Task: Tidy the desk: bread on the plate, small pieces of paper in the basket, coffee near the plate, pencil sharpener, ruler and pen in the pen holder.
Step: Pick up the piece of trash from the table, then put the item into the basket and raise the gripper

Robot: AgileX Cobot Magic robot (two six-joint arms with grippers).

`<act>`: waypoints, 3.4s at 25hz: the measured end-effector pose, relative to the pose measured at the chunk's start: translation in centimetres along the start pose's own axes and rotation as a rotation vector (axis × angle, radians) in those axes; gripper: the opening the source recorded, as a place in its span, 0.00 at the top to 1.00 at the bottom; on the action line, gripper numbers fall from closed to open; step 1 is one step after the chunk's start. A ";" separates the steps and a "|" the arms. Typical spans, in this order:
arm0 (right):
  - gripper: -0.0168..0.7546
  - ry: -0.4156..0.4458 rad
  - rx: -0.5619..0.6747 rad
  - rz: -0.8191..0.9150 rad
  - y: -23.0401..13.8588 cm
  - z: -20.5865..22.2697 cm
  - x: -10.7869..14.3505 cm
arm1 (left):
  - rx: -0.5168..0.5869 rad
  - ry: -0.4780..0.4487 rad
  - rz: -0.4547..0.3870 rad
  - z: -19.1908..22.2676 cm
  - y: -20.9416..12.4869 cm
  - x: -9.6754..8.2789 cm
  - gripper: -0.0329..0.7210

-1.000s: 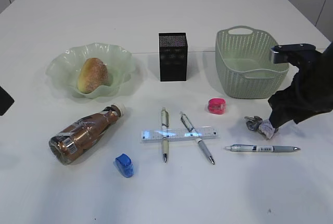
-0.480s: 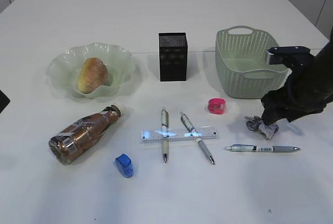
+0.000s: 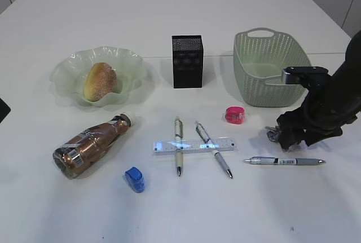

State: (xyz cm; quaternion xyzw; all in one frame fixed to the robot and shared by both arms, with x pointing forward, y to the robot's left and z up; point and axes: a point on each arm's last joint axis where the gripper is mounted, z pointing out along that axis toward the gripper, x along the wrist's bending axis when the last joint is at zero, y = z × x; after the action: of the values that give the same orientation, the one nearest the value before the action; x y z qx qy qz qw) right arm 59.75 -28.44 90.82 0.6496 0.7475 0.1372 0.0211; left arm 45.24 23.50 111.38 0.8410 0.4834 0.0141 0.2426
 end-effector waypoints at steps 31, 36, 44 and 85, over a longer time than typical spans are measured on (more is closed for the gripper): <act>0.95 0.030 -0.107 -0.040 1.0 -7.8 1.7 | 0.001 0.003 0.001 0.0 0.0 0.0 0.28; 0.95 0.003 -0.255 -0.062 3.2 -11.0 1.9 | 0.001 0.003 0.001 0.0 0.0 0.0 0.28; 0.95 -0.057 -0.477 -0.056 6.8 -12.1 1.3 | 0.001 0.003 0.001 0.0 0.0 0.0 0.28; 0.31 0.122 -0.093 -0.080 7.4 -10.5 2.2 | -0.016 0.013 0.002 0.0 0.1 0.1 0.28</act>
State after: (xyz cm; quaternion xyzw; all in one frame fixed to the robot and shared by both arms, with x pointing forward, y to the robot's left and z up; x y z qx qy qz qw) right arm 64.30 -27.29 102.99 0.6081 0.7655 0.2101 0.0113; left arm 45.42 23.54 111.42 0.8394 0.4840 0.0235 0.2460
